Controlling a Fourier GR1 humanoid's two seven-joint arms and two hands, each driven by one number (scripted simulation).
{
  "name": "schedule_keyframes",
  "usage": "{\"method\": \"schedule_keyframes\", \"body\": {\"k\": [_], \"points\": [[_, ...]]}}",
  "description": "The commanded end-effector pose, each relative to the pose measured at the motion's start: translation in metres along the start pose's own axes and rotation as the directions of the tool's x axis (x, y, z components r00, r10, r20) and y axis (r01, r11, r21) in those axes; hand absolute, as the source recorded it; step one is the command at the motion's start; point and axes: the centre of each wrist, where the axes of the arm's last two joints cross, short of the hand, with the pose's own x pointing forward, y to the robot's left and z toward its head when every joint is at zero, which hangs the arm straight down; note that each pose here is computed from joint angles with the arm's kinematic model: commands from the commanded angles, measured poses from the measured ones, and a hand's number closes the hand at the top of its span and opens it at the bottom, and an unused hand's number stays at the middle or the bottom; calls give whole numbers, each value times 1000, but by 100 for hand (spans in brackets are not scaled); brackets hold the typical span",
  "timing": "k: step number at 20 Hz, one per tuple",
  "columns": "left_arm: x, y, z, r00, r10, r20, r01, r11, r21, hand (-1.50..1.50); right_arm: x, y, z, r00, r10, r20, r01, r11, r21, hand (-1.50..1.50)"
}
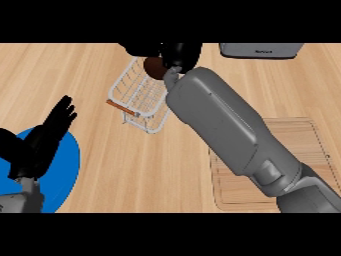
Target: Pick the cupcake from the cutting board and place it in the tiered basket
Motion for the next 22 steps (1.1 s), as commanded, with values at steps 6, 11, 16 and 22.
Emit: {"method": "schedule_keyframes", "body": {"k": [6, 11, 16, 22], "points": [[4, 13, 9, 1000, 1, -22, 0, 999, 49, 0, -20, -61, -27, 983, -184, -23, 172, 954, -245, -150], [-1, 19, 14, 1000, 8, -28, -7, 998, 56, 0, -34, -132, -37, 984, -181, -8, 171, 941, -291, -150], [3, 9, 14, 1000, 4, -25, -3, 998, 65, 0, -50, -207, -20, 986, -164, 4, 157, 939, -306, -150], [4, 1, -4, 1000, -12, -9, 12, 999, 45, 0, -67, -282, -14, 989, -147, 16, 144, 929, -340, -150]]}}
